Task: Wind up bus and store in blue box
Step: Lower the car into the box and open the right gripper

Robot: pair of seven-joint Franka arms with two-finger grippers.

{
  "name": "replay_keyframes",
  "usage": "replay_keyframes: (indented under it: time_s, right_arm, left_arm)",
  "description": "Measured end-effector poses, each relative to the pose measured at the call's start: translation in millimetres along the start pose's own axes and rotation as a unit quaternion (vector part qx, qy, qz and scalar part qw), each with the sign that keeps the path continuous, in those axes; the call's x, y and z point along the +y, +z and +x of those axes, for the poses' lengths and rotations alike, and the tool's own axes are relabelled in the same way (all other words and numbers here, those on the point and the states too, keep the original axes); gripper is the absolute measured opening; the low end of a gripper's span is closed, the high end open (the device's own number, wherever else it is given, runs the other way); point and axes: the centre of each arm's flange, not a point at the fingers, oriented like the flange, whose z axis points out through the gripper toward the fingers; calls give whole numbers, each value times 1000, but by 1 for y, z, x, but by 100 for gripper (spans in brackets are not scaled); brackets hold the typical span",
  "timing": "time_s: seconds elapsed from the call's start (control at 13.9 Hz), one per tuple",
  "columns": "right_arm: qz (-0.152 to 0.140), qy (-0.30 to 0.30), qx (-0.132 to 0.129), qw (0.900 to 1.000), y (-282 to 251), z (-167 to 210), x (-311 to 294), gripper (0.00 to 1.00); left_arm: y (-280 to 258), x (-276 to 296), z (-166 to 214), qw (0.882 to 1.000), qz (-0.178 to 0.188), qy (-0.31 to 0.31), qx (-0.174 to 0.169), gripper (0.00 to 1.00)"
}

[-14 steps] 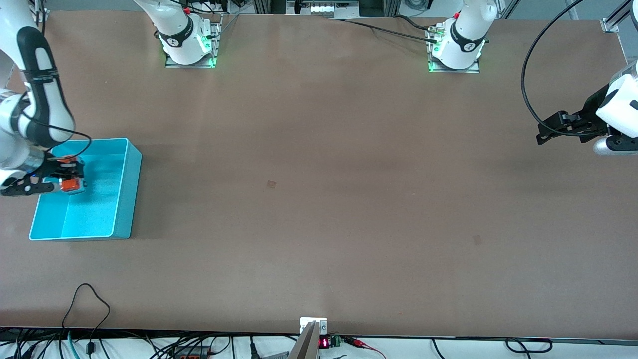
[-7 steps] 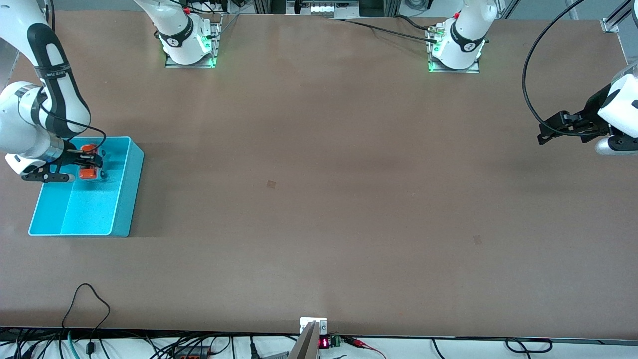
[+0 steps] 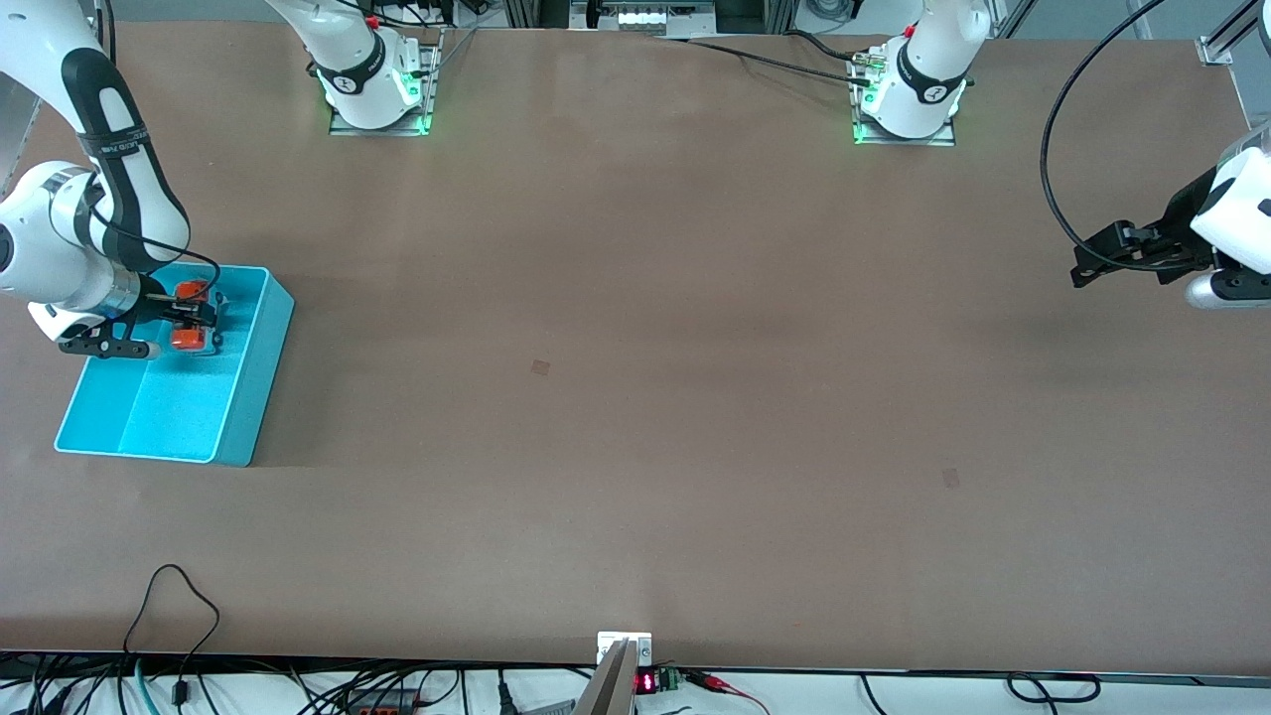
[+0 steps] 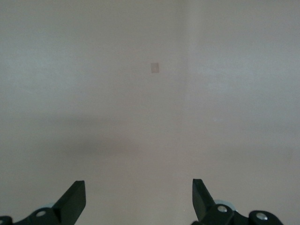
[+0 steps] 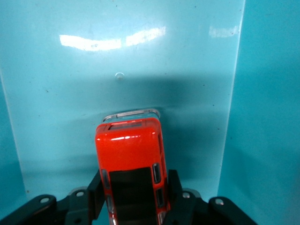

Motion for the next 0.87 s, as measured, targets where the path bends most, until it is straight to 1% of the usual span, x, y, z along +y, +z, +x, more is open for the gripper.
replay_keyframes:
  time_s: [0.51, 0.79, 0.87]
  right_arm:
    - [-2, 3, 8, 1000, 5, 15, 2, 56]
    - [3, 9, 12, 1000, 9, 20, 2, 56]
    - [4, 11, 12, 1000, 10, 20, 2, 60]
  left_arm:
    - [0, 0, 0, 1000, 0, 0, 0, 100]
    - [0, 0, 0, 1000, 0, 0, 0, 100]
    - [0, 0, 0, 1000, 0, 0, 0, 100]
